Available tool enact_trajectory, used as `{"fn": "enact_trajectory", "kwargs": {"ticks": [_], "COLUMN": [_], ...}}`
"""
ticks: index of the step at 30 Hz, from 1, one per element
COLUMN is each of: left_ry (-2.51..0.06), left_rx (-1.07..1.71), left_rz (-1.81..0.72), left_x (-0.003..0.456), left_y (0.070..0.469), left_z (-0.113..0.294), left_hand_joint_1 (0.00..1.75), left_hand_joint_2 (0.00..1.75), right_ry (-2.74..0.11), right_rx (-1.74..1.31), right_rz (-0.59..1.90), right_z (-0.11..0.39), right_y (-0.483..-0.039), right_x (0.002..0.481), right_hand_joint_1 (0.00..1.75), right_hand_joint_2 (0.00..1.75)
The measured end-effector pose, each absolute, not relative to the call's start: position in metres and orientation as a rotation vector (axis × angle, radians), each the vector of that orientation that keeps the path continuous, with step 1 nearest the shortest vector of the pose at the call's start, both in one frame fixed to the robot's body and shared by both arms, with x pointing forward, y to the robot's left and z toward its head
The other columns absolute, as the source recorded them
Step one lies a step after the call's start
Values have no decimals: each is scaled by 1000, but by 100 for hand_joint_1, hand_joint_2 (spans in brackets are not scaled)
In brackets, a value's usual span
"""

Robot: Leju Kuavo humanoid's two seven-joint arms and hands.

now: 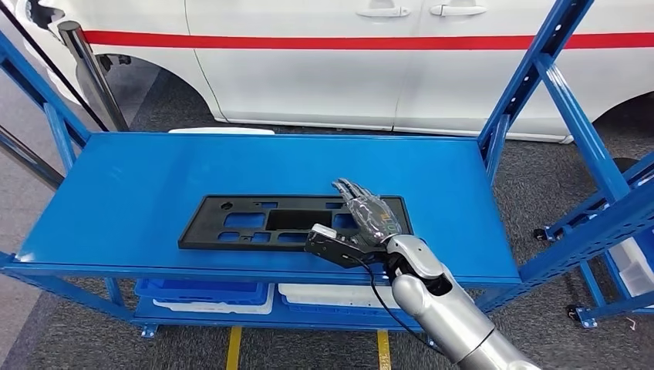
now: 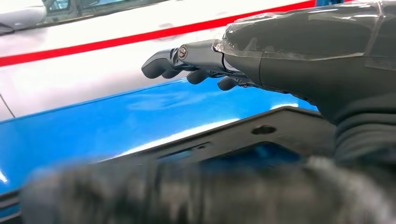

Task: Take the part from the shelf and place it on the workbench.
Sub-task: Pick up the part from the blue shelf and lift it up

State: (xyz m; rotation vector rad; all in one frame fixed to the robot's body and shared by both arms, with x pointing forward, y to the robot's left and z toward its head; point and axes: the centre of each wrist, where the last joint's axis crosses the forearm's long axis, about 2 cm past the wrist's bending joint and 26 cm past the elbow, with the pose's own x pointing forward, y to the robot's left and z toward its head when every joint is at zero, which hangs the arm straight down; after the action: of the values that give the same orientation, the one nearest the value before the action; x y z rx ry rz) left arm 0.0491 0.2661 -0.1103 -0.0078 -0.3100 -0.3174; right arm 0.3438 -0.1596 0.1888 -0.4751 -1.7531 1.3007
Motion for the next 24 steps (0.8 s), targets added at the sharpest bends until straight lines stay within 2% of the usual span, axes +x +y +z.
{"fn": "enact_trajectory", "kwargs": {"ticks": [24], "left_ry": [-307], "left_rx": [-13], "left_rz": [-324], "left_x": [48], "left_y": [266], "left_z": [-110], "left_hand_joint_1": [0], "left_hand_joint_2": [0], "right_ry": [-1635], "right_rx": [-469], "right_rz": [1450], "right_z": [182], "right_y": [-157], "right_x": [356], "right_hand_joint_1": [0], "right_hand_joint_2": [175]}}
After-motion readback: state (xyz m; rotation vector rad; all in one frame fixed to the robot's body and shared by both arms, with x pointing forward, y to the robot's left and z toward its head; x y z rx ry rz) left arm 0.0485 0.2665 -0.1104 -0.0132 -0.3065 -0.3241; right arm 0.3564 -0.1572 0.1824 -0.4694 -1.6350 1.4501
